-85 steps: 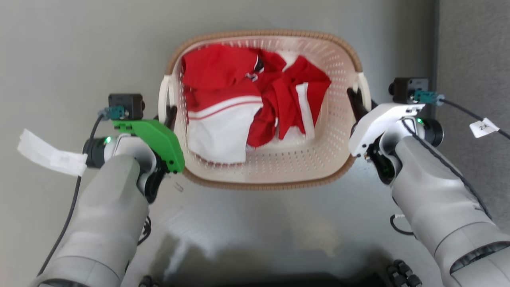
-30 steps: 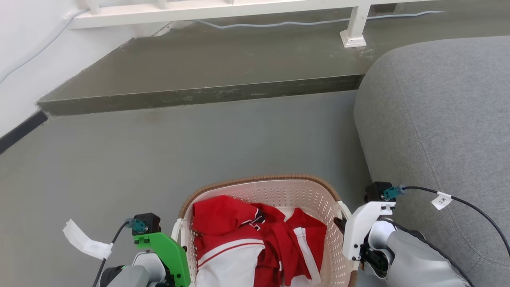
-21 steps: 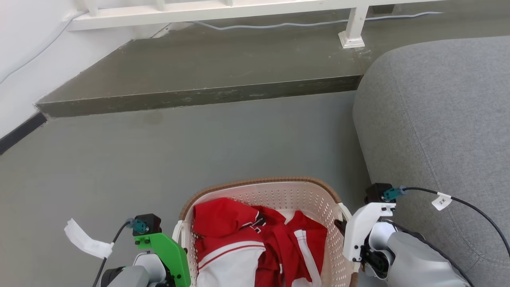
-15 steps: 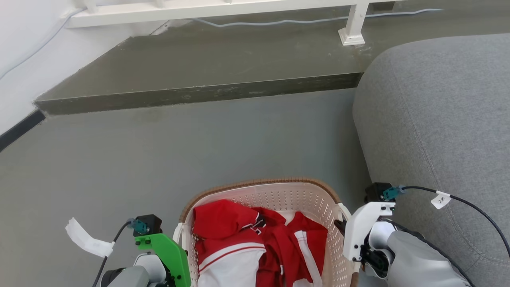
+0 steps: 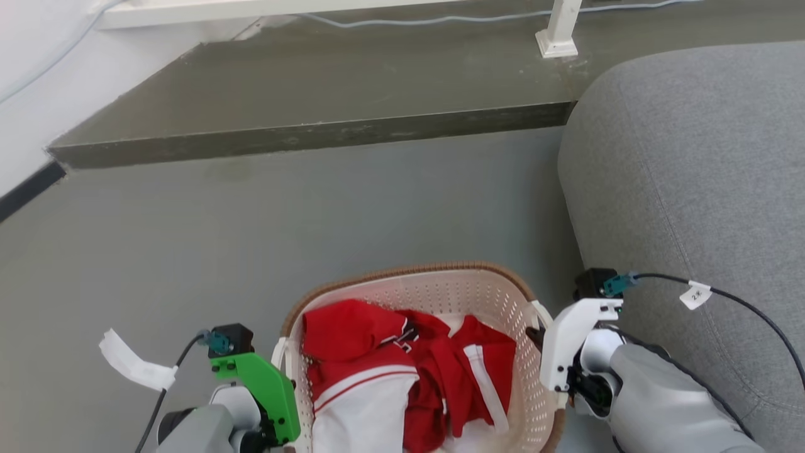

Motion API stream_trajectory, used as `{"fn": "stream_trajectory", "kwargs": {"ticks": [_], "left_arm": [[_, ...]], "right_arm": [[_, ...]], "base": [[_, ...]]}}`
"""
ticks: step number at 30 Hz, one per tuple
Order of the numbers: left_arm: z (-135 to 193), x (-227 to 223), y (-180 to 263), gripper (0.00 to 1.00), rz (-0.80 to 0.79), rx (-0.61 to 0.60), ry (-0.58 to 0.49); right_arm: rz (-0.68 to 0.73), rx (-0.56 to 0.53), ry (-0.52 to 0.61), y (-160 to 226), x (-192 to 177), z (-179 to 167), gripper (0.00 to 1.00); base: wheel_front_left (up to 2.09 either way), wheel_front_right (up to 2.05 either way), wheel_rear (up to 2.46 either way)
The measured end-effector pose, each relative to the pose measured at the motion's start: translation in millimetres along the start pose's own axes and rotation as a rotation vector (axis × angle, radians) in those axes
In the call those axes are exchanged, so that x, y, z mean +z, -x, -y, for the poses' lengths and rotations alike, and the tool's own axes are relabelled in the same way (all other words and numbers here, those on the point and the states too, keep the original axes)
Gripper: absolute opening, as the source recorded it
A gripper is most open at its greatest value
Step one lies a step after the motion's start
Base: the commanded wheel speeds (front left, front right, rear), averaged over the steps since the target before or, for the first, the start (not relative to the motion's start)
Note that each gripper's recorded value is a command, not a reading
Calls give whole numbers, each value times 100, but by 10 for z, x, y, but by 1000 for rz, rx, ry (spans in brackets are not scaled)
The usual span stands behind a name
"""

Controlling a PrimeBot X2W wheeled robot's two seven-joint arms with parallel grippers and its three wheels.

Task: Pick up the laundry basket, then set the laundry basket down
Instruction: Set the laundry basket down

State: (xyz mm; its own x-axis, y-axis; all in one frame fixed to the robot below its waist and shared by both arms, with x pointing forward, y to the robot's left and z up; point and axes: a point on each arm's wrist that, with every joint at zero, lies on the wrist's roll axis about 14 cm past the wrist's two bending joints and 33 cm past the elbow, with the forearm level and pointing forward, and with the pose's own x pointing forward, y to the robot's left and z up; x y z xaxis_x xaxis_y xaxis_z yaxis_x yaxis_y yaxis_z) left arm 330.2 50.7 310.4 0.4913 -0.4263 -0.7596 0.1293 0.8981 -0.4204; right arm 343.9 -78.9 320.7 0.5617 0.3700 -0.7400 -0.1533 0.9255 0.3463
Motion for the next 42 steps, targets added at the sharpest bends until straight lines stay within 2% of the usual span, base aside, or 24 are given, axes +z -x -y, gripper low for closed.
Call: {"fn": "stream_trajectory", "kwargs": {"ticks": [17, 42], "left_arm": [[-91, 335, -326, 0, 10, -7, -2], [-394, 426, -971, 0, 6, -2, 53]], "right_arm": [[6, -8, -12, -324, 262, 136, 0], [-8, -22, -52, -995, 251, 403, 0]], "base": [[0, 0, 0], [0, 0, 0]]}}
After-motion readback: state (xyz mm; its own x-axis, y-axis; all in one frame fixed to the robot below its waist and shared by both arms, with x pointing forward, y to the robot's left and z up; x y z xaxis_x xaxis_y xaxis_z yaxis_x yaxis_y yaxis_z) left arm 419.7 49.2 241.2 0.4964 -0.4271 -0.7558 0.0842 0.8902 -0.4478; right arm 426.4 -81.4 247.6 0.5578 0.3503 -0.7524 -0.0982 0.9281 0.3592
